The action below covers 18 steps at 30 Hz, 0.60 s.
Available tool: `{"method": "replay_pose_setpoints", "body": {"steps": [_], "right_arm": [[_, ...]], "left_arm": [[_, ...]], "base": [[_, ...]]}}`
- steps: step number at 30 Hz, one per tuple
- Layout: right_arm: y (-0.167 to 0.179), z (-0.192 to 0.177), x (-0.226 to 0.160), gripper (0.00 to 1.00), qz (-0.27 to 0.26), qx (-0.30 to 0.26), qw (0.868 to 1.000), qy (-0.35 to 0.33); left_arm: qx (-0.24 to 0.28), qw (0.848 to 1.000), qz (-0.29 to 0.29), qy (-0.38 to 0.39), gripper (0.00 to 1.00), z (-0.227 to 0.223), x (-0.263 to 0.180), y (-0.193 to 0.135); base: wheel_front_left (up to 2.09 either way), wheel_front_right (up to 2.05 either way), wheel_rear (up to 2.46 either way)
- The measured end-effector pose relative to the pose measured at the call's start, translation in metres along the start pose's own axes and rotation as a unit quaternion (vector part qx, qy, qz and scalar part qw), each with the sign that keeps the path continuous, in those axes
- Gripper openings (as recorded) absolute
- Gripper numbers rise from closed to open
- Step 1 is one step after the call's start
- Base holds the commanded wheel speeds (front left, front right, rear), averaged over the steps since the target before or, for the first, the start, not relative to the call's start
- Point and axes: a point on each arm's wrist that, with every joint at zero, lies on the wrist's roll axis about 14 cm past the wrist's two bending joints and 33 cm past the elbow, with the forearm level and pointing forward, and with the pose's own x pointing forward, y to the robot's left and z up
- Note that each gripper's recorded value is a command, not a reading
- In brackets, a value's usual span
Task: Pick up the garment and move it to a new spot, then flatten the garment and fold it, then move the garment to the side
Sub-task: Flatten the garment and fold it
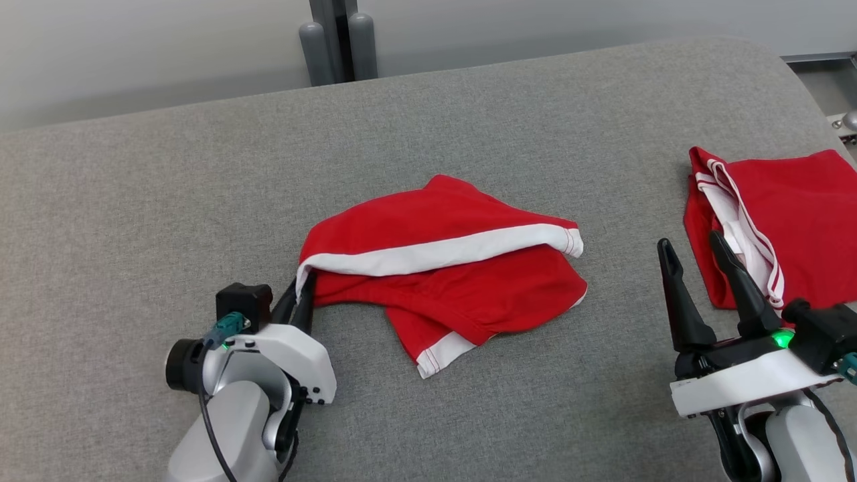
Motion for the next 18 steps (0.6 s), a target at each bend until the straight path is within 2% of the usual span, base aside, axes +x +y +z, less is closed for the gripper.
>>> {"method": "replay_pose_setpoints", "body": {"steps": [5,10,14,18], "right_arm": [[0.003,0.002,-0.001,1.0,0.002,0.002,1.0,-0.003],[0.009,0.01,-0.004,1.0,0.007,0.002,1.0,-0.014],[0.012,0.016,-0.007,1.0,0.008,0.003,1.0,-0.022],[0.017,0.022,-0.011,1.0,0.009,0.009,0.999,-0.031]], "left_arm": [[0.01,0.998,0.029,-0.059,0.0,0.039,0.003,0.02],[0.043,0.982,0.058,-0.173,0.0,0.129,0.005,0.038],[0.093,0.96,0.031,-0.262,0.0,0.204,-0.001,0.017],[0.143,0.938,-0.019,-0.314,0.0,0.254,-0.005,-0.026]], "base": [[0.0,0.0,0.0],[0.0,0.0,0.0],[0.0,0.0,0.0],[0.0,0.0,0.0]]}}
